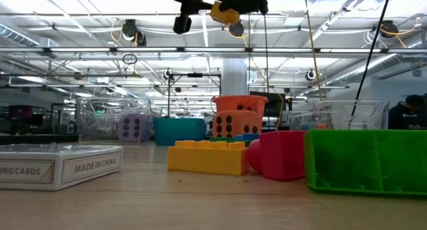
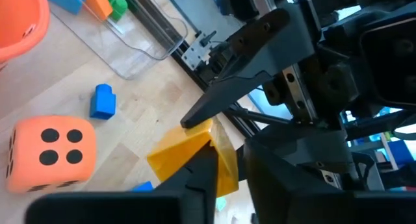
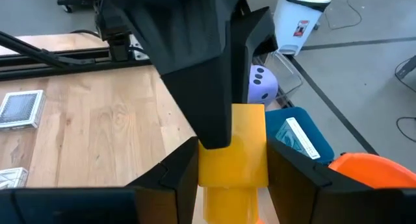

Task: Pick & Place Toys
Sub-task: Put the yellow game piece into the right transparent bin

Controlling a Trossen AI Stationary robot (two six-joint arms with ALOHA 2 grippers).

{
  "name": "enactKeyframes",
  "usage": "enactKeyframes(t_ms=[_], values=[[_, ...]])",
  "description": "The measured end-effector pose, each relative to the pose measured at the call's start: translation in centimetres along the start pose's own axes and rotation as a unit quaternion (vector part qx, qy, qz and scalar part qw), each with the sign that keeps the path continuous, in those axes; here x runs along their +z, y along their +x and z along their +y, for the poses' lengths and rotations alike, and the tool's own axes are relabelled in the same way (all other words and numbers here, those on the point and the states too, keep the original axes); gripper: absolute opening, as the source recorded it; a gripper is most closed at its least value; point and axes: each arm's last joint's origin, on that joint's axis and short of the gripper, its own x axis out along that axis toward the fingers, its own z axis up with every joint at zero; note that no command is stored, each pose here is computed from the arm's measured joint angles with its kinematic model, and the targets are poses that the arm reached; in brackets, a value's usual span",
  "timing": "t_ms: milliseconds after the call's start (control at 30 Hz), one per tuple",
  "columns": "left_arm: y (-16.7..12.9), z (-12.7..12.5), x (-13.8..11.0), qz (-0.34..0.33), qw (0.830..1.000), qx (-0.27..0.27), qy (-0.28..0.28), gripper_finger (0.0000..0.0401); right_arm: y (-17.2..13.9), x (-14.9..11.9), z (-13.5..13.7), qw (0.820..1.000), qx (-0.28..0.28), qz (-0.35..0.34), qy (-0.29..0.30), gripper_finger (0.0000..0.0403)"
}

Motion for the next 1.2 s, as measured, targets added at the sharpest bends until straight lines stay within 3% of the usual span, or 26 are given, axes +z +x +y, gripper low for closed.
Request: enactKeyframes(t_ms=[200, 433, 900, 1200], values=[[-0.1, 0.1, 0.1, 0.001, 1.0, -0.005, 0.003, 0.0041, 0.0, 0.0, 0.0, 1.0, -0.001, -0.001, -0.014, 0.0147], [-0.2, 0.3, 0.5, 0.001, 1.0, -0.017, 0.014, 0.0043, 0.0, 0.0, 0.0, 1.0, 0.001, 0.002, -0.027, 0.0168], [-1.5, 0.0, 3.0, -0.02, 0.989, -0.146, 0.004, 0.0026, -5.4, 1.9, -1.4, 0.996, -0.013, -0.071, -0.059, 0.0204], [-2.3, -1.4, 4.2, -0.061, 0.975, -0.215, -0.015, 0.0009, -6.2, 3.1, -1.7, 0.988, -0.025, -0.131, -0.077, 0.0217]])
